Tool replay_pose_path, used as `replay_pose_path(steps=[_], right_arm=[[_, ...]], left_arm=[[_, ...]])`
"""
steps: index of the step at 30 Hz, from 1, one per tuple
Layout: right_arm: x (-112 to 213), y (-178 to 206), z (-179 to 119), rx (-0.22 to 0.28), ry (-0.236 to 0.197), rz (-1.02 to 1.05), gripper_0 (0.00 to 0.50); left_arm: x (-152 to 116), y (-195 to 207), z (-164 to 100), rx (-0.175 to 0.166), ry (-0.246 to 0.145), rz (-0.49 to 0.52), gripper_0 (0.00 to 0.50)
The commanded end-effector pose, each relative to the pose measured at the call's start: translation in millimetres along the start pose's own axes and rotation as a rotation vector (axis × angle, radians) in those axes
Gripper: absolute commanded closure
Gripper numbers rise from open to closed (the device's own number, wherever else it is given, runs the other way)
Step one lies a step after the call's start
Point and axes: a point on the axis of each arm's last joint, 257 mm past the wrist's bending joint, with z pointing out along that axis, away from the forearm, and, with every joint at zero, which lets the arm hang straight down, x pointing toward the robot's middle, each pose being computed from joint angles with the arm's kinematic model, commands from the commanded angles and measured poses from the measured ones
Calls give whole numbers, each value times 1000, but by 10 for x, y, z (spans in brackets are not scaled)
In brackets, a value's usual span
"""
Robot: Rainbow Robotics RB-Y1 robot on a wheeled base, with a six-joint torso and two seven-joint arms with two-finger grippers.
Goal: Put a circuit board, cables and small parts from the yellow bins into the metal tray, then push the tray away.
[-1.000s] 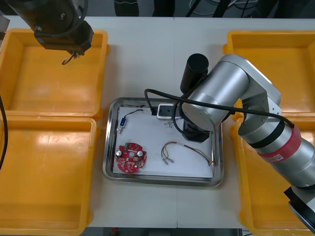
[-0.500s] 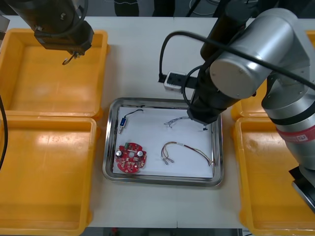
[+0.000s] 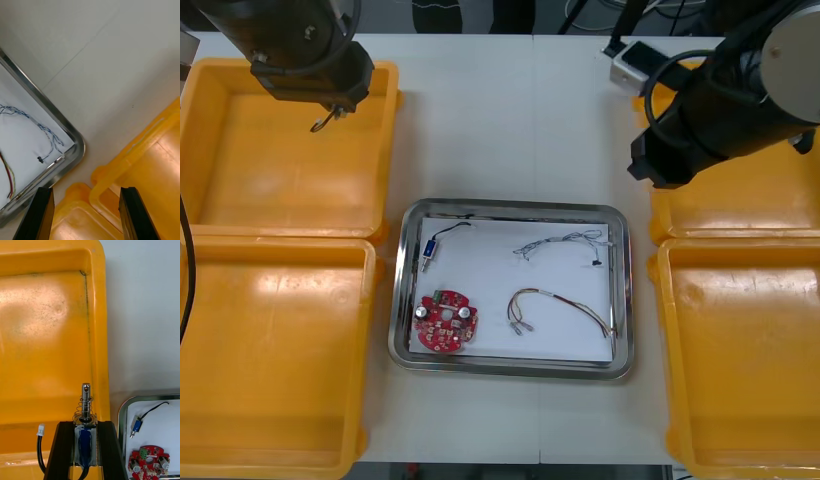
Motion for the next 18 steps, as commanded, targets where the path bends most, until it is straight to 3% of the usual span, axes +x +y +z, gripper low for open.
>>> replay_pose_path(steps=[1, 7, 12, 18], right_arm=[[-50, -432, -362, 98, -59, 133, 0], [329, -824, -472, 144, -39, 333, 0], [661, -1110, -579, 162, -29, 450, 0], [1128, -1373, -668, 122, -8, 598, 0]], left_arm=[[41, -135, -32, 15, -3, -15, 500], [79, -193, -23, 28, 10, -2, 500], [148, -335, 9, 58, 20, 20, 500], [305, -571, 46, 100, 15, 65, 500]])
